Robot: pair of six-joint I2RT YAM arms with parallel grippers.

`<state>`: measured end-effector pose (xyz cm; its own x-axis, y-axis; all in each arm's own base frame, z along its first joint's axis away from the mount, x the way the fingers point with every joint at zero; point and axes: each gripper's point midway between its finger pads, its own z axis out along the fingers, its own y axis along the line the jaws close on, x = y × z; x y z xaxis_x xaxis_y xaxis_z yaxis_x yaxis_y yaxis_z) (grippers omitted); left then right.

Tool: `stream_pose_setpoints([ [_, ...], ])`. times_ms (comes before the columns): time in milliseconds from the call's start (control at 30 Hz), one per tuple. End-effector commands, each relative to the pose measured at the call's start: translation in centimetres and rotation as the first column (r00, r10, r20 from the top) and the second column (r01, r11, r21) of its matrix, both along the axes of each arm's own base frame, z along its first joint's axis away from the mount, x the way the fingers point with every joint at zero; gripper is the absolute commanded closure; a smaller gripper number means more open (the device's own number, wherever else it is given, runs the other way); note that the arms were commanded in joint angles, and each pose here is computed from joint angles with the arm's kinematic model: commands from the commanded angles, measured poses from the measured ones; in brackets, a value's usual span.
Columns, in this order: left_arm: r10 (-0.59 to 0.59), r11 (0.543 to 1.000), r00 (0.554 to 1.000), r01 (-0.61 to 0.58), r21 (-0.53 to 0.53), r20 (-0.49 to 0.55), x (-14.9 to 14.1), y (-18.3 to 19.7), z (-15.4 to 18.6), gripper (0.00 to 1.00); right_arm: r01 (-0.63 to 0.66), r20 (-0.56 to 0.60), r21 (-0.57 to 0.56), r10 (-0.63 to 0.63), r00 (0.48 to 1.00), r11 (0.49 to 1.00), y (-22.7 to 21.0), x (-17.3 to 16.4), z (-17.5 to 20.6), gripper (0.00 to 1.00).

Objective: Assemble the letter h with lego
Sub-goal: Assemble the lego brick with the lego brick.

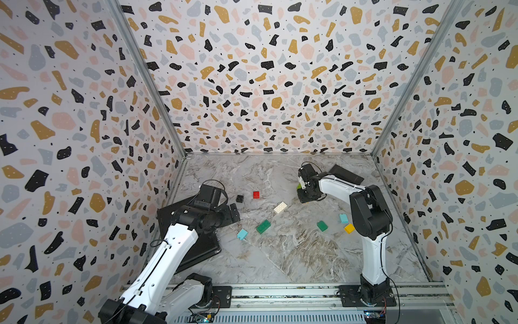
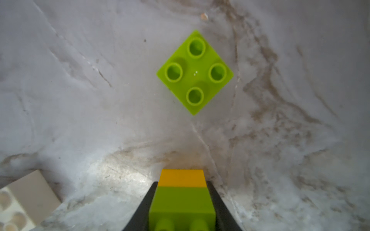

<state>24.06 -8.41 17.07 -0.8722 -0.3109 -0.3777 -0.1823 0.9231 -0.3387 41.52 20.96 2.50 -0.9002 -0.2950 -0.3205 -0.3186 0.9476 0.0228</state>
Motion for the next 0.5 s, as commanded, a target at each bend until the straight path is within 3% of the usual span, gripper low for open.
stream_pose_setpoints([
  [0,-0.016,1.000,1.000,0.016,-0.003,0.003,0.0,-0.2,-0.3,0.01,0.007,-0.020,0.012,-0.007,1.000,1.000,-0.4,-1.2,-0.1,0.62],
  [300,-0.020,1.000,1.000,0.020,-0.009,0.003,-0.1,-0.3,-0.3,0.01,0.075,0.000,0.069,-0.075,0.997,0.995,0.1,-2.1,0.3,0.70],
  [467,-0.020,1.000,1.000,0.021,-0.010,0.008,0.0,-0.3,-0.2,0.01,0.142,-0.025,0.088,-0.140,0.990,0.986,1.2,-4.4,0.1,0.73],
])
